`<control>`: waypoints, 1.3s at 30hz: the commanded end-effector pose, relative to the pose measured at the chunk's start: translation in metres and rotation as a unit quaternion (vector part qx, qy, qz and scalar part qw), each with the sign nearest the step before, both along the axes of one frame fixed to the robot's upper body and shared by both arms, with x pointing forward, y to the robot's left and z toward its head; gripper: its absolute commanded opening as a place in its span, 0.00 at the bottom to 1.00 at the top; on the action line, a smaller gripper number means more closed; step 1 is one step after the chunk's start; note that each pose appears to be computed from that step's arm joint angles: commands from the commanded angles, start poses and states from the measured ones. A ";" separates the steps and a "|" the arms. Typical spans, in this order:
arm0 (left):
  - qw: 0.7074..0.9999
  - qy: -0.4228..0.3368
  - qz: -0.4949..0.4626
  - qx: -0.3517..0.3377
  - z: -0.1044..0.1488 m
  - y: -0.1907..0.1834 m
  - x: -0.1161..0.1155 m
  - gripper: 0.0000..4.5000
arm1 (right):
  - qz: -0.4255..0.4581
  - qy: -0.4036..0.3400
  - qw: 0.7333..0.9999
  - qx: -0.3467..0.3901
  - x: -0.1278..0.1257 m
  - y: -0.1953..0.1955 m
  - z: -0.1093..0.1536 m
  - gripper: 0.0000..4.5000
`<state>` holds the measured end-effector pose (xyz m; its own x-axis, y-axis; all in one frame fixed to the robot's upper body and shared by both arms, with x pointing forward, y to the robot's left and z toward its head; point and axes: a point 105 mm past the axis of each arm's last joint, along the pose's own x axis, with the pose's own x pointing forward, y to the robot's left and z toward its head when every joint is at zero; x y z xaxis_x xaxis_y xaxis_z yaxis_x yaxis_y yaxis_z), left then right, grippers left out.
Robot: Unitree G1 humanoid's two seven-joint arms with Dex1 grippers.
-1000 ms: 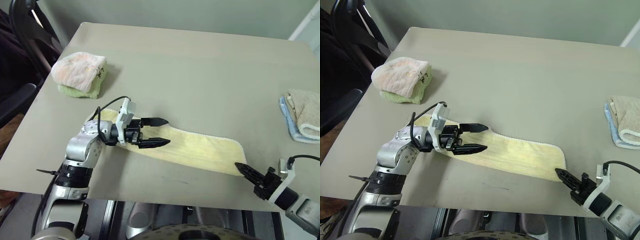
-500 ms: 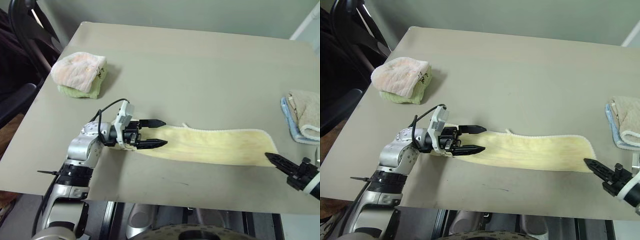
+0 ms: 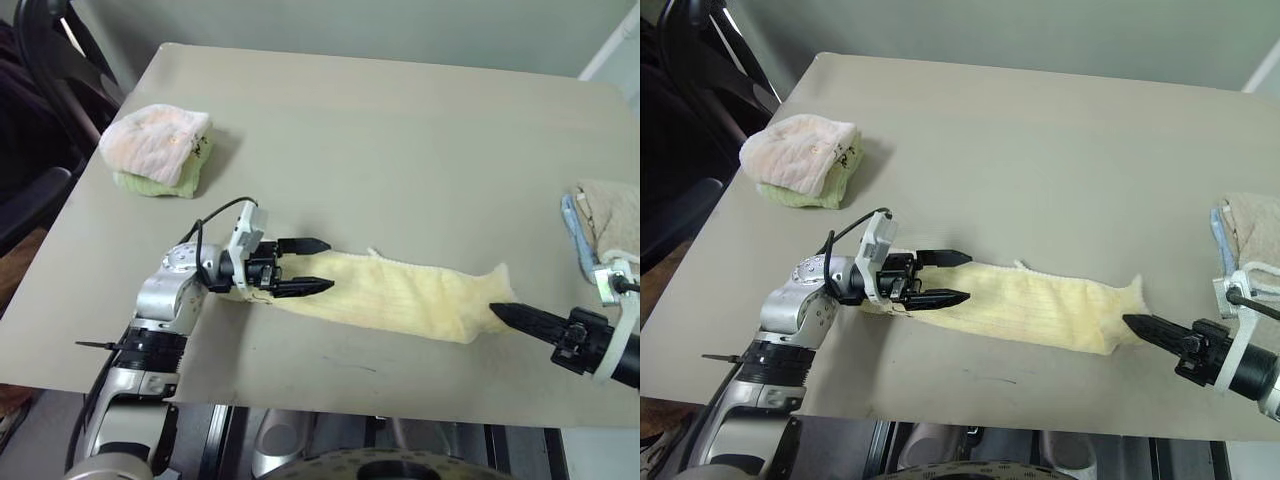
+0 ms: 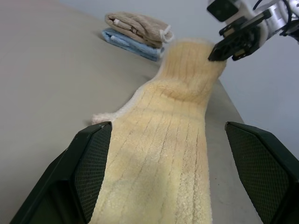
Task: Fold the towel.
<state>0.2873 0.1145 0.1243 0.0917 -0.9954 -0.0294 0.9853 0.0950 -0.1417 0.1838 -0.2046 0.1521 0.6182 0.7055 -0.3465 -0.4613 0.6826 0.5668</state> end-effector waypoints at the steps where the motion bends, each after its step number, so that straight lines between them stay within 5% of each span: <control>1: 1.000 -0.018 -0.004 -0.003 0.007 -0.002 0.002 0.93 | 0.033 -0.038 0.999 0.000 0.002 0.015 0.016 0.01; 15: 1.000 -0.022 -0.003 0.000 0.006 -0.006 0.001 0.93 | 0.089 -0.057 0.994 0.039 0.017 0.070 0.024 0.01; 26: 1.000 -0.020 -0.002 0.004 -0.002 -0.006 0.003 0.93 | 0.106 -0.028 0.994 -0.019 0.040 0.114 -0.027 0.01; 39: 1.000 -0.026 -0.003 0.007 0.000 -0.004 0.002 0.93 | 0.135 -0.014 0.990 -0.047 0.045 0.133 -0.047 0.01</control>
